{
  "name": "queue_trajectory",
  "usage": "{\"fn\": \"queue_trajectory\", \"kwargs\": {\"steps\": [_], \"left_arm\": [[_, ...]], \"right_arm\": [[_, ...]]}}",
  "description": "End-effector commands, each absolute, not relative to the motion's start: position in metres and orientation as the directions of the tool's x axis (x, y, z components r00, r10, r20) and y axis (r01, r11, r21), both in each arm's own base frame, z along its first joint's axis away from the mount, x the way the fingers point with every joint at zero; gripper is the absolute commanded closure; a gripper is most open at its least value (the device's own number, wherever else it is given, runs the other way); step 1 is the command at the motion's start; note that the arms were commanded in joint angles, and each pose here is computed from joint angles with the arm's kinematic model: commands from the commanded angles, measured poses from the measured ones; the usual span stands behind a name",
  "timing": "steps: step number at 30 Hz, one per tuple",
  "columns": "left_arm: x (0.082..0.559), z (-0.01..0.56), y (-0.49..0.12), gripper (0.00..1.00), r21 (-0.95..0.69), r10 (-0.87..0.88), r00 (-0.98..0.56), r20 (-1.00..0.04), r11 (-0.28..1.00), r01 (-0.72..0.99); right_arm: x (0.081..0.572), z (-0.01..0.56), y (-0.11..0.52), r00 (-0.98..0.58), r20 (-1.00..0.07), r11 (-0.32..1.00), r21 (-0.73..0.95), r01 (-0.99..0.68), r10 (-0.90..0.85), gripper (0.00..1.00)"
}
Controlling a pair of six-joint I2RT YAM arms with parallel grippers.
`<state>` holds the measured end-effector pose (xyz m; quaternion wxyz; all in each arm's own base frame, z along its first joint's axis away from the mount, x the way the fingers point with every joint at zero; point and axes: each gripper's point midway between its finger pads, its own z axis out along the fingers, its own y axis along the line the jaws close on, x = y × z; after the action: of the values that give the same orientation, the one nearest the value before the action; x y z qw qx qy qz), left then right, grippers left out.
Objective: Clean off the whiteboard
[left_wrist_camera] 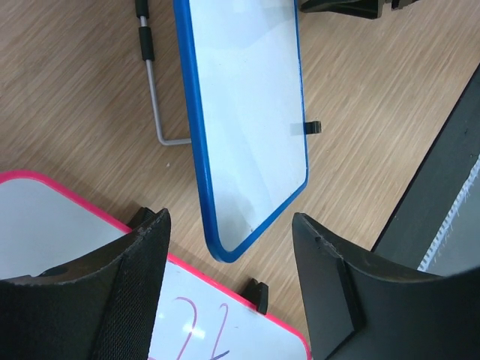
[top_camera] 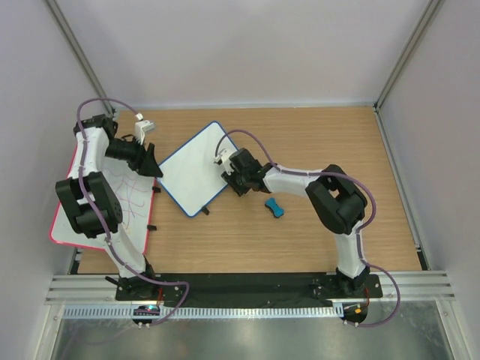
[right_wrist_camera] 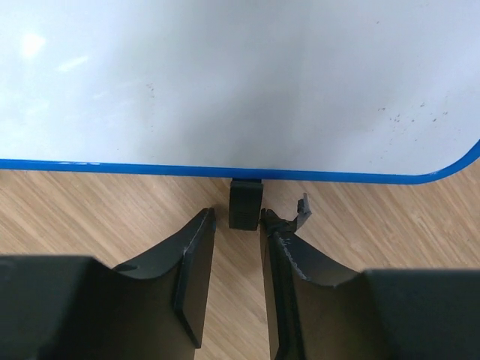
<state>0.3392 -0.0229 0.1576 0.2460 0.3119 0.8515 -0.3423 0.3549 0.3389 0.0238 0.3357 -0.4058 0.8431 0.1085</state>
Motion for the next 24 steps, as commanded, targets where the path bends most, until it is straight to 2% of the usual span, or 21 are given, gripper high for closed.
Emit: {"fn": "queue_trajectory", "kwargs": {"steps": [1,5,6,9,13,24], "left_arm": [[0.328,0.173,-0.024,0.32,-0.408,0.372,-0.681,-0.631,0.587,0.699],[0.331,0.173,-0.02,0.31,-0.387,0.37,-0.686,-0.627,0.616,0.686],[0.333,0.173,-0.02,0.31,-0.386,0.363,-0.691,-0.625,0.625,0.679],[0.334,0.173,-0.018,0.31,-0.382,0.361,-0.697,-0.62,0.637,0.669],[0.334,0.174,-0.018,0.31,-0.375,0.362,-0.694,-0.622,0.641,0.67],[0.332,0.178,-0.018,0.31,-0.365,0.359,-0.689,-0.63,0.647,0.67]], "right_arm": [[0.364,0.03,0.352,-0.42,-0.683,0.626,-0.07,-0.777,-0.598,0.63],[0.368,0.027,0.353,-0.422,-0.677,0.629,-0.078,-0.773,-0.603,0.62],[0.372,0.028,0.352,-0.423,-0.675,0.636,-0.089,-0.766,-0.605,0.57],[0.378,0.03,0.348,-0.428,-0.676,0.644,-0.091,-0.759,-0.6,0.52],[0.386,0.034,0.341,-0.424,-0.682,0.652,-0.103,-0.751,-0.596,0.52],[0.375,0.028,0.352,-0.442,-0.684,0.62,-0.02,-0.784,-0.58,0.78]]}}
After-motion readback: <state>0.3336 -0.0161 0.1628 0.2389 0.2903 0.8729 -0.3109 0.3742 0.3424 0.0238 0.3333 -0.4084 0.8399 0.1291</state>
